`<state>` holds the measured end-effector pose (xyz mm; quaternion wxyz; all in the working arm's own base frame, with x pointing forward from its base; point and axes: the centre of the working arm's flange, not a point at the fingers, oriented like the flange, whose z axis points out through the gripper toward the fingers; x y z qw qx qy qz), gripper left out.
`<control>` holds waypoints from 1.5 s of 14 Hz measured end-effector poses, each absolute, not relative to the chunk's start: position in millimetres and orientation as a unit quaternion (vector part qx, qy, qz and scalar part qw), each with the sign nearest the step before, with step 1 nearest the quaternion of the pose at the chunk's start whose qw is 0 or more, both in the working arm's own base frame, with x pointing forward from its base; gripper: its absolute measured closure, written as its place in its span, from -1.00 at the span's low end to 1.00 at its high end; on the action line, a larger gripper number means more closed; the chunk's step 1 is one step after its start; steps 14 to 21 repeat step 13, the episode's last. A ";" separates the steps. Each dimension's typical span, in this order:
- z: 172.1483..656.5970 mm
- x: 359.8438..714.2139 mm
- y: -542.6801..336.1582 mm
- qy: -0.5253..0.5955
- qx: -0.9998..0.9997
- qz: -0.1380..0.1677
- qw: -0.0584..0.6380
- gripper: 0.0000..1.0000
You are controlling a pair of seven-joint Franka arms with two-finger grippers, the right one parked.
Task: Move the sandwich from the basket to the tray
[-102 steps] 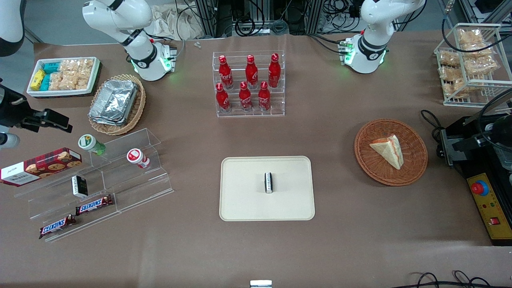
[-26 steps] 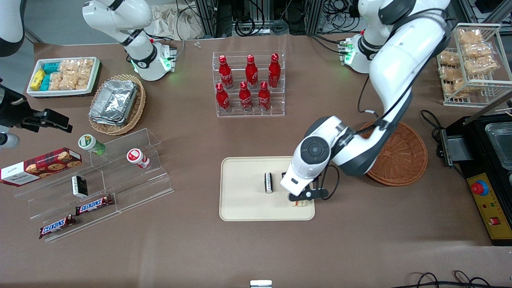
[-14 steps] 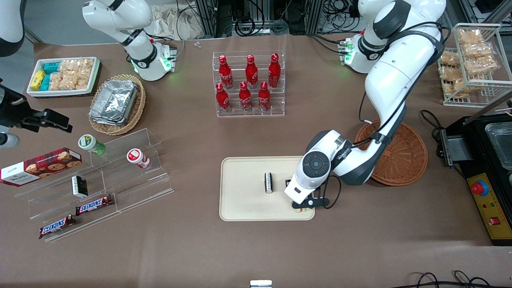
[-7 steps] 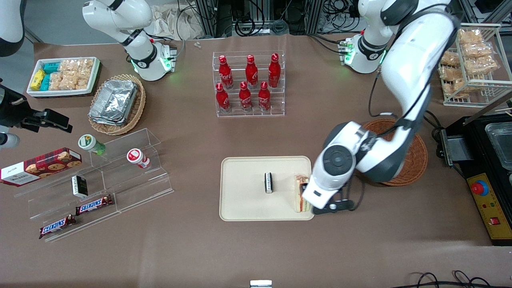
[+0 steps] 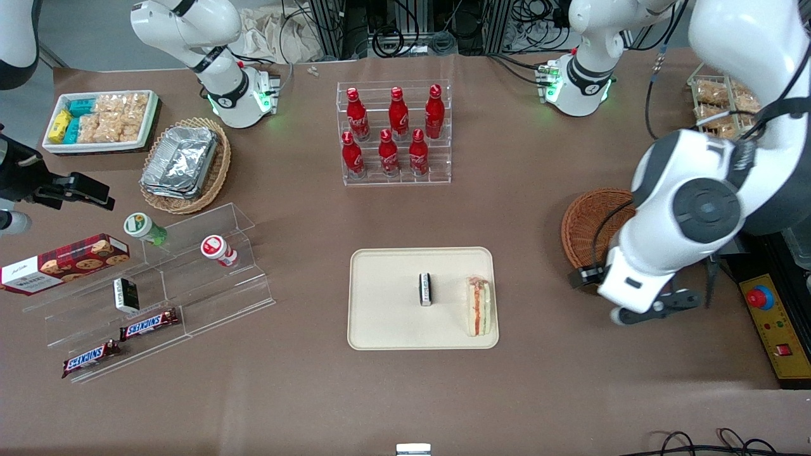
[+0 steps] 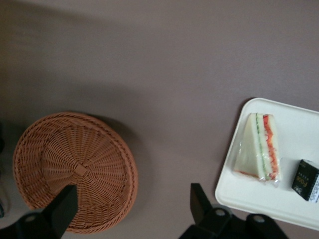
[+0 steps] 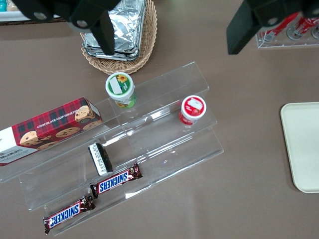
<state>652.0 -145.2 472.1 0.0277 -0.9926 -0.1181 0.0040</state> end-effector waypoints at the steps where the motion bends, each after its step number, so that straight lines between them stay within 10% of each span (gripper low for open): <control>1: 469.9 643.3 -127.3 -0.108 -0.994 -0.008 0.017 -1.00; 8: 492.5 570.0 -30.0 -0.069 -0.997 0.000 0.036 -1.00; 21: 534.1 590.0 14.0 -0.094 -0.995 0.014 0.018 -1.00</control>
